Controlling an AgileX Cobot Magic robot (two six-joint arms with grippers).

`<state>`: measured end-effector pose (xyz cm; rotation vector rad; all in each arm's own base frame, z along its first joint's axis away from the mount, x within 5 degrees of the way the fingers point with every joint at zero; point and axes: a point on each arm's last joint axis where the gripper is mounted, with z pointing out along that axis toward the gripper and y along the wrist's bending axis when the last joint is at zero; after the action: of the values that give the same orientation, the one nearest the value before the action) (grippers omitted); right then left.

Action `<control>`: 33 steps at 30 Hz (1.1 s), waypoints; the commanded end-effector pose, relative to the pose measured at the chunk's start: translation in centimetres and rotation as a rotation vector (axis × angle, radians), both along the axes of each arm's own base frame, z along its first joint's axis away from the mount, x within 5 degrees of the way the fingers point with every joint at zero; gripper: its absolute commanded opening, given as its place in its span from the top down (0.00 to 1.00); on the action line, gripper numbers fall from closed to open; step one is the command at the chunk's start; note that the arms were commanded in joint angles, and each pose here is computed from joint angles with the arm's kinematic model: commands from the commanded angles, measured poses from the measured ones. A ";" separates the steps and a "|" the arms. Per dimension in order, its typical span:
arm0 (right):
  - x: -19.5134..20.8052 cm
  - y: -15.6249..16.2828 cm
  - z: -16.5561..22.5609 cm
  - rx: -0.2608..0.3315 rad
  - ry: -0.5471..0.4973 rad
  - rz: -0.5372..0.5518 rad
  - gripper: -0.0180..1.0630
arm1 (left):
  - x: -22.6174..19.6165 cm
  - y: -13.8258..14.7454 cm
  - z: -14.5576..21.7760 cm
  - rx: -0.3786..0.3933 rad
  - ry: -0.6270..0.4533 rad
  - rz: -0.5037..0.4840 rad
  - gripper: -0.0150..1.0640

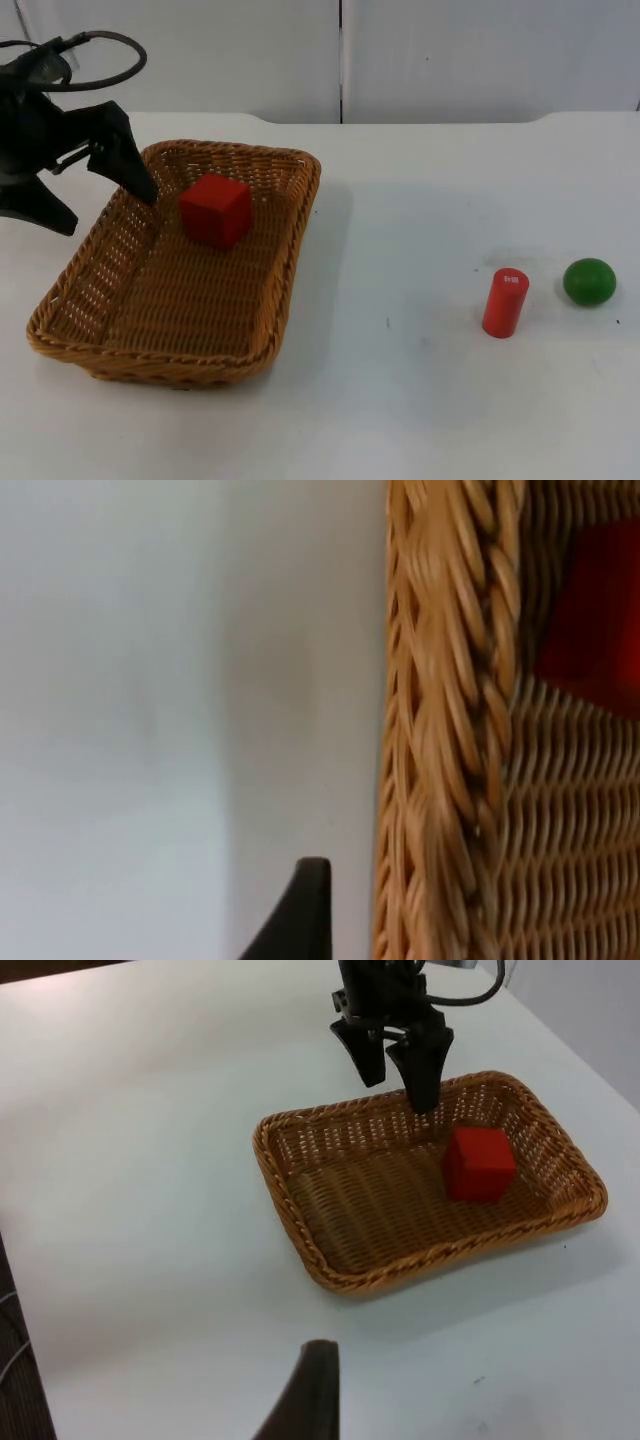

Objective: Pick up the basket with the left hand and place the object to the left of the red cylinder into the basket with the right hand.

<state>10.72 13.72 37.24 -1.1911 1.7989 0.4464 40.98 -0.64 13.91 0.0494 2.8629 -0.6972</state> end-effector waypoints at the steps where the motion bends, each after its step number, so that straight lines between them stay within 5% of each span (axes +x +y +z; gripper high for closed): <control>1: 0.0 -0.1 0.0 0.000 -0.014 -0.001 0.24 | -0.3 -0.4 0.7 -0.006 0.007 -0.018 0.16; 25: 0.0 -0.1 0.0 0.000 -0.014 -0.001 0.24 | -6.5 -0.7 4.5 0.068 -0.120 0.114 0.16; 33: 0.0 -0.1 0.0 0.000 -0.014 -0.001 0.24 | -9.5 -4.2 6.0 0.063 -0.165 0.028 0.16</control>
<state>10.72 13.72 37.24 -1.1911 1.7989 0.4464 32.18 -3.79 19.33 0.0511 2.7428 -0.5531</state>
